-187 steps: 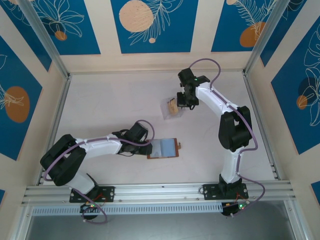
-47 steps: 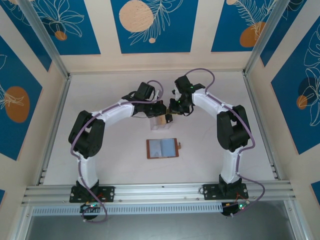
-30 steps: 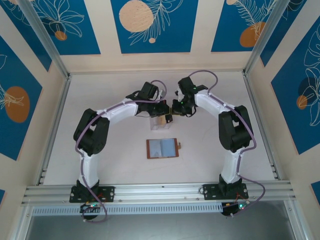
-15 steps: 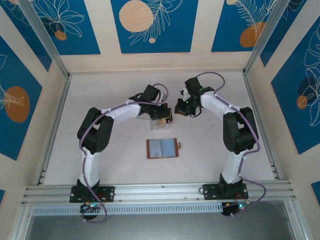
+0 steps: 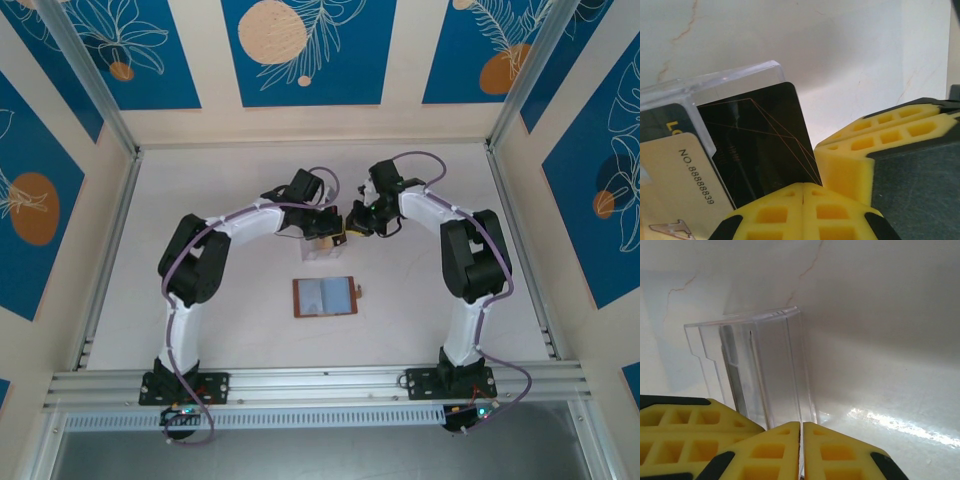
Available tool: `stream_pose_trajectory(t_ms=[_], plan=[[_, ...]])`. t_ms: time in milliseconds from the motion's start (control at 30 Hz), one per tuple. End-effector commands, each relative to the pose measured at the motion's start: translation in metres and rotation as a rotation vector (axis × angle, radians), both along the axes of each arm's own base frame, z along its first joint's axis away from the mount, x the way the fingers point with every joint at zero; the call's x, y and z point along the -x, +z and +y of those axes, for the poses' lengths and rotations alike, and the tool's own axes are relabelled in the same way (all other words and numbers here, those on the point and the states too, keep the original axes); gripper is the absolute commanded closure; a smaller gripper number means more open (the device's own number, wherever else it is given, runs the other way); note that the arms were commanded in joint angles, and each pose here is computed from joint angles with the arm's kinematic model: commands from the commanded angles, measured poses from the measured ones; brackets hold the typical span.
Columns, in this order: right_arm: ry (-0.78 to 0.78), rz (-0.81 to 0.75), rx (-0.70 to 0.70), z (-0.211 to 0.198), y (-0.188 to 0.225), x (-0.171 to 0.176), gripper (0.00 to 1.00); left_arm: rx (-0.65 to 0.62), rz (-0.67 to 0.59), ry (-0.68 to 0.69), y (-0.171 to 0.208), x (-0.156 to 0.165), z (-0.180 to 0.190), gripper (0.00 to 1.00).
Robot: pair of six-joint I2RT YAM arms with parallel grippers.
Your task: Put the credit cards into the card holder
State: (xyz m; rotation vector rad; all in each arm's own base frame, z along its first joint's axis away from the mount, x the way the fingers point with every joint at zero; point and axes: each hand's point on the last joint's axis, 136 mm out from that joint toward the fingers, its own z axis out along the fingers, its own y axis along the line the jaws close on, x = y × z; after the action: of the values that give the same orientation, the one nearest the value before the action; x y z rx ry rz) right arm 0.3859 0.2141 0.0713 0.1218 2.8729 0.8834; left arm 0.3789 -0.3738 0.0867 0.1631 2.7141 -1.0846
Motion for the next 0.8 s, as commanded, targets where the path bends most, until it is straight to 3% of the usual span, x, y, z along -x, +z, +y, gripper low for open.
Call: stream_pose_trajectory(t_ms=[0,767], plan=[[-0.012,0.037,-0.049,0.001,-0.004,0.002,0.88,-0.040,-0.017,-0.017,-0.003,0.002,-0.001,1.00],[-0.001,0.048,-0.049,0.002,-0.010,0.005,0.88,-0.052,-0.055,-0.007,0.011,0.002,0.010,1.00]])
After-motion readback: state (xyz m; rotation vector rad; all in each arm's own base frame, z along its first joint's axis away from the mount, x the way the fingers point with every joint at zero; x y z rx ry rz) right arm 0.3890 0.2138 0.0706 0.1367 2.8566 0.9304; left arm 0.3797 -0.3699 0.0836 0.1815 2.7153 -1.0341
